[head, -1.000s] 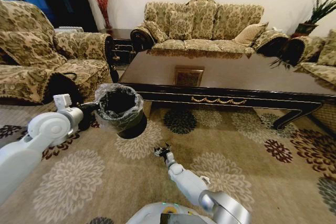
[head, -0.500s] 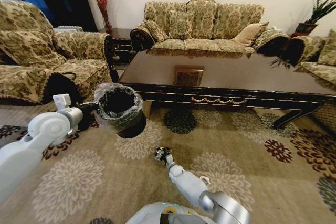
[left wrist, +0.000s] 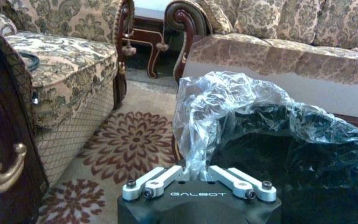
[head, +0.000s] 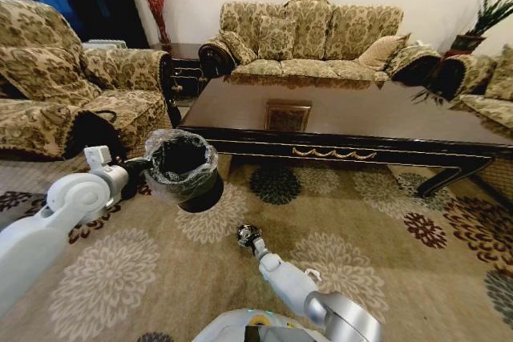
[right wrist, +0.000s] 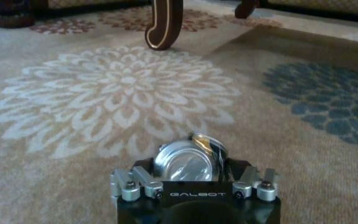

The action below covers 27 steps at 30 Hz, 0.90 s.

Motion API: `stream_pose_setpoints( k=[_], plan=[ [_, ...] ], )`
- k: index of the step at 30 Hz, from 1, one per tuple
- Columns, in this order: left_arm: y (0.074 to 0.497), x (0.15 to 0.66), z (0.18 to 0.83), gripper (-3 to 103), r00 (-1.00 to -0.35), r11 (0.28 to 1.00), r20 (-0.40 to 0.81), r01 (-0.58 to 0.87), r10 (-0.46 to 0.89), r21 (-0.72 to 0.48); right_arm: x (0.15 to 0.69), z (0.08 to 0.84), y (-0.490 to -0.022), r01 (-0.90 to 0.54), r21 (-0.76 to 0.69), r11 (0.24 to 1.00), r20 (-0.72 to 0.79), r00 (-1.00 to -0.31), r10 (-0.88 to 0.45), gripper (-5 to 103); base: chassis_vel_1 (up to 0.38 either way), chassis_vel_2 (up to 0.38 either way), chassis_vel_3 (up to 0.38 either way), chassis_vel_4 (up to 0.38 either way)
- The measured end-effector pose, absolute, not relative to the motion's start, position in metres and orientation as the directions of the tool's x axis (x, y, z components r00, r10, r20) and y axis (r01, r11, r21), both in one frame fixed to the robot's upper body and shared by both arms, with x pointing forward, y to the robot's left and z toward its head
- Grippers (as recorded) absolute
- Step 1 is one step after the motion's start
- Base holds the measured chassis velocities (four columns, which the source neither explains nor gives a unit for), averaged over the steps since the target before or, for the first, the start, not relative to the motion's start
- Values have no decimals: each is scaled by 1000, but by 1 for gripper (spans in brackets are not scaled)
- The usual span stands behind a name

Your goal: Move to the front of the table and pick up the trash from the floor, then place it into the trash bin.

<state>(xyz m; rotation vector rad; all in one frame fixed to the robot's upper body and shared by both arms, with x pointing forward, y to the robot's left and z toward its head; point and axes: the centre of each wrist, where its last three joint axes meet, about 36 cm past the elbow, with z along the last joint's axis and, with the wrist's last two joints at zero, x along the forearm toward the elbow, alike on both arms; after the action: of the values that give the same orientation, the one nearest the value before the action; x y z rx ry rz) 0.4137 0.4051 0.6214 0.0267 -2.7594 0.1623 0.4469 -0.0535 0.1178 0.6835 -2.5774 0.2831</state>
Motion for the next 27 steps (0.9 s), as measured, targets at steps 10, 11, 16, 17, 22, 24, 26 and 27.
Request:
stream_pose_setpoints(
  k=[10, 11, 16, 17, 22, 24, 26, 27],
  plan=[
    [404, 413, 619, 4, -929, 993, 370, -38, 6, -114, 448, 120, -52, -500, -69, 863, 465, -782, -416, 63, 0, 0, 0, 0],
    [403, 412, 617, 4, -928, 992, 373, -39, 7, -116, 448, 121, -50, -499, -64, 864, 459, -784, -419, 63, 0, 0, 0, 0],
    [398, 404, 593, 4, -911, 992, 412, -46, 6, -117, 452, 139, -38, -491, -24, 871, 375, -812, -448, 63, 0, 0, 0, 0],
    [398, 404, 593, 4, -911, 992, 412, -46, 6, -117, 452, 139, -38, -491, -24, 871, 375, -812, -448, 63, 0, 0, 0, 0],
    [393, 386, 564, 4, -879, 992, 477, -62, -1, -111, 463, 150, -83, -460, -55, 886, 332, -846, -419, 63, 0, 0, 0, 0],
    [388, 378, 551, 4, -859, 994, 511, -59, -1, -97, 468, 158, -106, -442, -65, 895, 309, -861, -403, 63, 0, 0, 0, 0],
    [384, 374, 542, 4, -848, 995, 530, -55, -2, -83, 471, 166, -116, -426, -60, 903, 294, -872, -392, 63, 0, 0, 0, 0],
    [382, 372, 539, 4, -843, 995, 538, -51, 1, -81, 473, 170, -121, -416, -56, 908, 284, -878, -385, 63, 0, 0, 0, 0]
  ],
)
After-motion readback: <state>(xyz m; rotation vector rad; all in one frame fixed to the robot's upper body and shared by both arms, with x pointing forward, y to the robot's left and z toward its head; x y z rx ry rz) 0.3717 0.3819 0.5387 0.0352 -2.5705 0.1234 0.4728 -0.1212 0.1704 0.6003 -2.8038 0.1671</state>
